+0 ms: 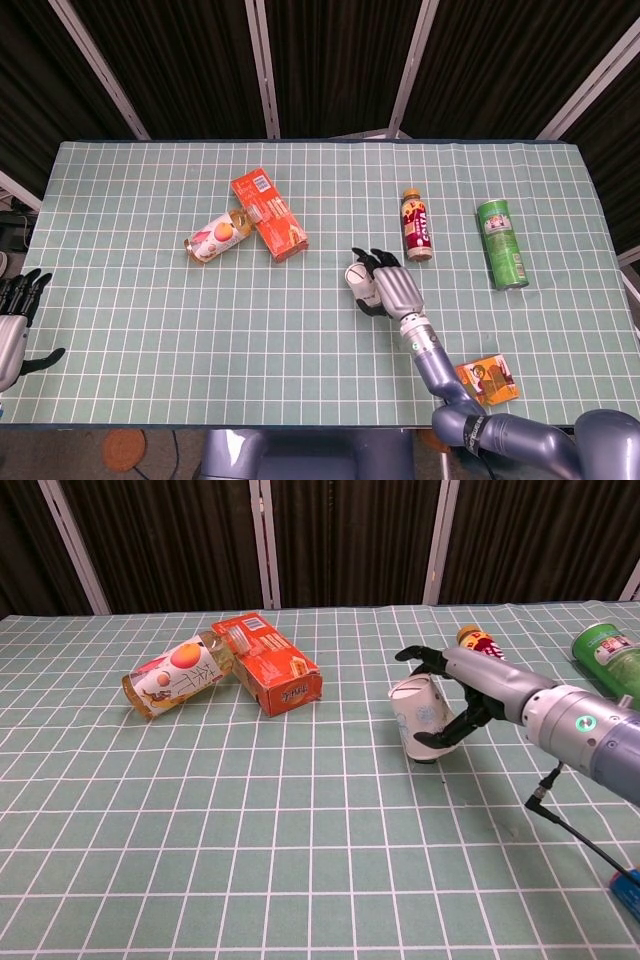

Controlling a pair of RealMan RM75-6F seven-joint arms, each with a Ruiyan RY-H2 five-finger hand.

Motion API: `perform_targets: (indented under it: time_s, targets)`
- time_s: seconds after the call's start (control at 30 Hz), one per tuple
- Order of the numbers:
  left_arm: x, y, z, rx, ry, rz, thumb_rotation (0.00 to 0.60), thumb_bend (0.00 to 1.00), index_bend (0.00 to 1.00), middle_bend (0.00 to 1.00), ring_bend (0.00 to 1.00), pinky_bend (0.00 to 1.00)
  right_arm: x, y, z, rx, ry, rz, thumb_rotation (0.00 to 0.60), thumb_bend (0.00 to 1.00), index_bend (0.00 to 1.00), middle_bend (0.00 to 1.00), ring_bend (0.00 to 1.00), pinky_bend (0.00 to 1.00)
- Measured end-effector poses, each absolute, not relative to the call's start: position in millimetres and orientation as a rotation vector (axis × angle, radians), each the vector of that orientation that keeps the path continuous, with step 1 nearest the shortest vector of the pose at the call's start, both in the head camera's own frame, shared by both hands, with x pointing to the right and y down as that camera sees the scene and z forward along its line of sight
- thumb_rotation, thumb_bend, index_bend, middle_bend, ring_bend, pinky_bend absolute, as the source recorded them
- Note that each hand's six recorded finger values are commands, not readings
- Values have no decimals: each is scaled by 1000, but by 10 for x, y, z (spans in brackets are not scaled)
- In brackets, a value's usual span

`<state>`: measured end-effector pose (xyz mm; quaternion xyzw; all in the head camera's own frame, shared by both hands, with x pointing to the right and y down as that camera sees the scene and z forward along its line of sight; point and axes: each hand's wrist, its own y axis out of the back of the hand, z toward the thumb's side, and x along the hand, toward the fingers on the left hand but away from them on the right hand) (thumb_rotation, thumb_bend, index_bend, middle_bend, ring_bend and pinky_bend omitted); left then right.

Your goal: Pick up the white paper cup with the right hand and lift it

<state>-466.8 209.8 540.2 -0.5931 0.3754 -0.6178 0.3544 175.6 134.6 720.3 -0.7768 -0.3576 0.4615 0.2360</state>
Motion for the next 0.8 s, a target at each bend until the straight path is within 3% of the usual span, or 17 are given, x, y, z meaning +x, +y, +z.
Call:
perform_targets:
  time_s: [0.17, 0.37, 0.8]
  targets:
    - [-4659, 2103, 5394, -1532, 969, -1594, 600, 0, 0, 0, 0, 0, 1794, 1408, 7179, -2139, -957, 1267, 600, 223, 45, 136, 35, 80]
    - [-4650, 2107, 5375, -1536, 973, -1586, 600, 0, 0, 0, 0, 0, 1832, 1417, 7012, -2130, -966, 1214, 600, 167, 0, 12, 0, 0]
    - [-4640, 2102, 5297, -1517, 992, -1552, 600, 0, 0, 0, 0, 0, 2388, 1309, 6299, -1945, -936, 1096, 600, 0, 0, 0, 0, 0]
